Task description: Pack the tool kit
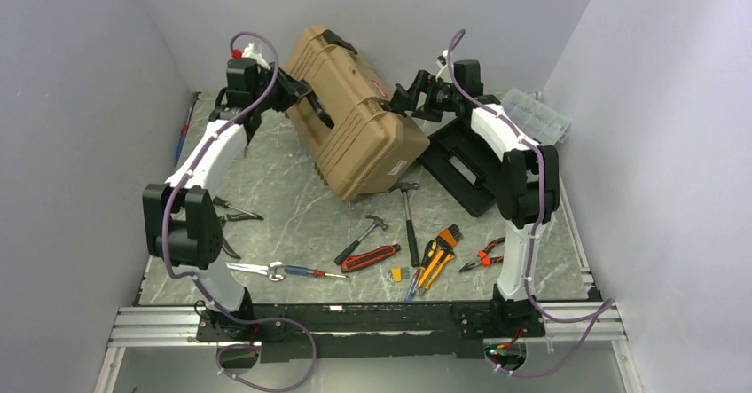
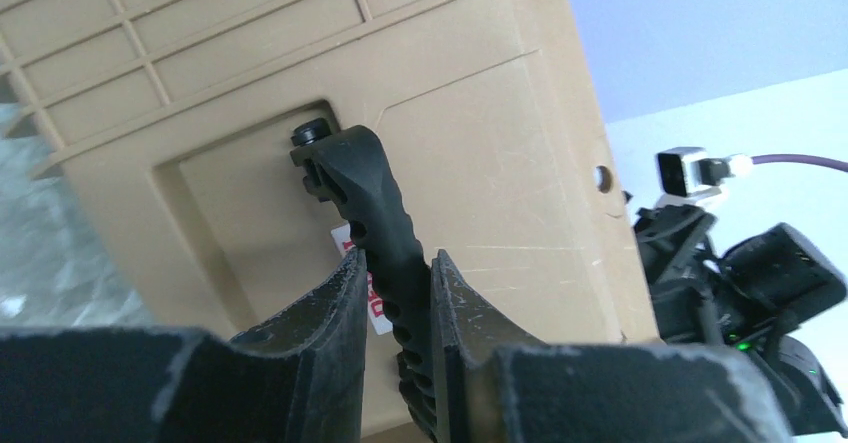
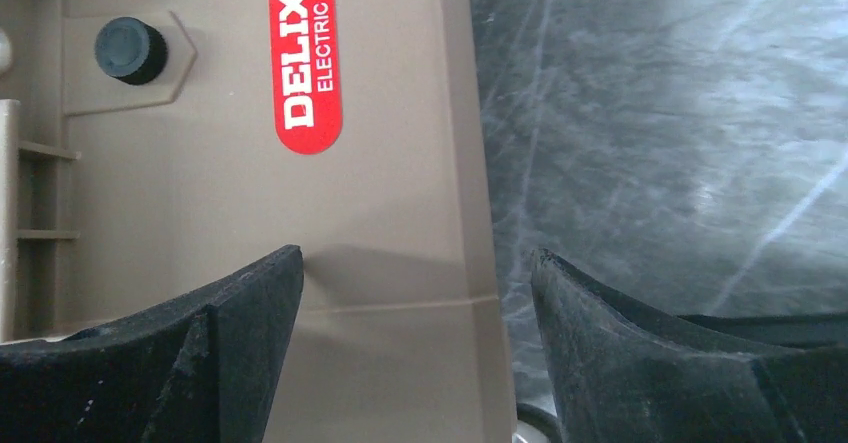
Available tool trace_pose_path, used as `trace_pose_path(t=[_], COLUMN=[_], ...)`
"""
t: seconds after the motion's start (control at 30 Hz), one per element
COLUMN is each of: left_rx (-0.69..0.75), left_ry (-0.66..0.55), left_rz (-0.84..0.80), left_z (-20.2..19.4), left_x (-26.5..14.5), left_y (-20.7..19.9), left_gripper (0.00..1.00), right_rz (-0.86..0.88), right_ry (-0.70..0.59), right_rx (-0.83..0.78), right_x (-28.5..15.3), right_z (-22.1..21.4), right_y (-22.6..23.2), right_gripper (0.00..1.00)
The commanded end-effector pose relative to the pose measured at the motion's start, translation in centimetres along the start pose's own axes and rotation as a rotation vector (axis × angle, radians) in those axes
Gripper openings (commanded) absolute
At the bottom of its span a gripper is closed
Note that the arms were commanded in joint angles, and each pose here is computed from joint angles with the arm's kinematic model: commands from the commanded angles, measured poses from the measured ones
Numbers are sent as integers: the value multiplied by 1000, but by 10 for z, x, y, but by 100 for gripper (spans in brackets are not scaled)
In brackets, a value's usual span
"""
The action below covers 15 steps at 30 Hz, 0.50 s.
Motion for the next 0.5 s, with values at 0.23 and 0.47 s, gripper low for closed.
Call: trace_pose_path(t=[0.23, 0.47], left_rx=[141, 159], left_ry=[54, 32], left_rz=[-397, -367], left_z=[-14, 1], left_x=[15, 11], left_y=[-115, -109], left_gripper=[0, 0], right_rz=[-48, 8], right_ry=[259, 290], right_rx=[75, 19], right_x=[13, 24], right_z=[-78, -83], right_y=[-34, -2], right_gripper=[77, 73])
Point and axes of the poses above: each gripper's point midway between its finger pads, its own x axis out along the fingers, its own y axis along the line the jaws close on, z = x × y, the point moved 6 cm from there along -x, back along the fingers, and after that the axes turned 11 degrees about -x, right-handed, at the moved point
